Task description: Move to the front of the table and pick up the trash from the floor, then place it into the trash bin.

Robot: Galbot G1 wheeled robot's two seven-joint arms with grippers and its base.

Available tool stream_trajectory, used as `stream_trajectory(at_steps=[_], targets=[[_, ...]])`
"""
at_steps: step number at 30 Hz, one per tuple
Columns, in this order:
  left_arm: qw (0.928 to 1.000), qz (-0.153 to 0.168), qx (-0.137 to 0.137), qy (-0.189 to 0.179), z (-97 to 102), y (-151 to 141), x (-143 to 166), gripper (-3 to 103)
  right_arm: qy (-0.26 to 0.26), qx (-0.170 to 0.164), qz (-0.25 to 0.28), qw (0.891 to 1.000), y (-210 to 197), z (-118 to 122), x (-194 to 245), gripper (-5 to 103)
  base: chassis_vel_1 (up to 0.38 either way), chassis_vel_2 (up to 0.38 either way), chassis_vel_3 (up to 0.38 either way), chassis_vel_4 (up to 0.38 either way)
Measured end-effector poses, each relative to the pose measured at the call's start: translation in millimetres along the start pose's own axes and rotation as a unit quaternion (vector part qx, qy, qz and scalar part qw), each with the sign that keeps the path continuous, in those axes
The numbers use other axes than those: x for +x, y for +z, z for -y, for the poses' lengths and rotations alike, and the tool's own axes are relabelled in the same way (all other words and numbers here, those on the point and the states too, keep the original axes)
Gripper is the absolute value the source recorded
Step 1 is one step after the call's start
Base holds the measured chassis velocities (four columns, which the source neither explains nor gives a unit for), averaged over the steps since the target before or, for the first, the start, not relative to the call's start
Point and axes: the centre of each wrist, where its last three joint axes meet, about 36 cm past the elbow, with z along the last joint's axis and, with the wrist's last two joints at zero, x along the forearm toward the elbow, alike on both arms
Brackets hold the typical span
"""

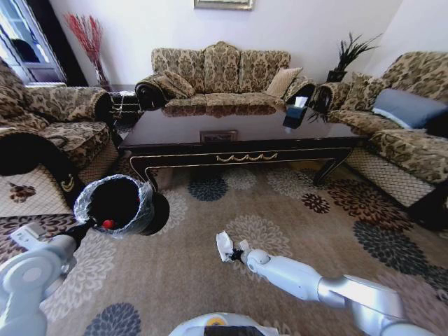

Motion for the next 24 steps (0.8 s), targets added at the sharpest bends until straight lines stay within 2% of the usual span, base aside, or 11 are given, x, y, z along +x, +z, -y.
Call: stream_trajectory(at_steps=[2, 4, 5, 6, 8, 10, 12, 13, 17, 21, 24], targets=[[1.0, 0.0, 0.0, 0.0, 0.0, 0, 0, 2, -0.002, 0.001, 0.002, 1.0, 0, 0, 0, 30, 0.0, 0.0, 0.0, 0.0], [1.0, 0.0, -0.001, -0.001, -0.2, 0, 0, 2, -0.006, 0.004, 0.009, 1.0, 0, 2, 1, 19, 0.0, 0.0, 0.0, 0.0], [1.0, -0.001, -0.002, -0.002, -0.5, 0, -1, 2, -0.011, 0.007, 0.015, 1.0, 1, 4, 1, 19, 0.0, 0.0, 0.0, 0.0], [1.0, -0.001, -0.002, -0.002, -0.8, 0, -1, 2, -0.018, 0.01, 0.02, 1.0, 2, 7, 2, 8, 0.0, 0.0, 0.0, 0.0], [1.0, -0.001, -0.003, -0.003, -0.9, 0, -2, 2, -0.024, 0.013, 0.026, 0.999, 3, 9, 3, 8, 0.0, 0.0, 0.0, 0.0], [1.0, -0.001, -0.004, -0.002, -0.7, 0, -2, 2, -0.052, 0.019, 0.05, 0.997, 4, 16, 5, 2, 0.0, 0.0, 0.0, 0.0], [1.0, -0.001, -0.004, -0.002, -0.3, 0, -4, 2, -0.096, 0.023, 0.081, 0.992, 4, 23, 7, 0, 0.0, 0.0, 0.0, 0.0], [1.0, -0.001, -0.004, -0.002, -0.3, 0, -4, 2, -0.096, 0.023, 0.081, 0.992, 4, 23, 7, 0, 0.0, 0.0, 0.0, 0.0], [1.0, -0.005, -0.004, -0.001, 0.4, 1, -7, 2, -0.169, 0.031, 0.133, 0.976, -5, 40, 17, 0, 0.0, 0.0, 0.0, 0.0], [1.0, -0.006, -0.004, -0.001, 0.3, 1, -9, 2, -0.191, 0.04, 0.168, 0.966, -20, 58, 28, 0, 0.0, 0.0, 0.0, 0.0], [1.0, -0.008, -0.003, 0.0, -0.3, 2, -11, 2, -0.187, 0.039, 0.187, 0.964, -35, 68, 38, 0, 0.0, 0.0, 0.0, 0.0]])
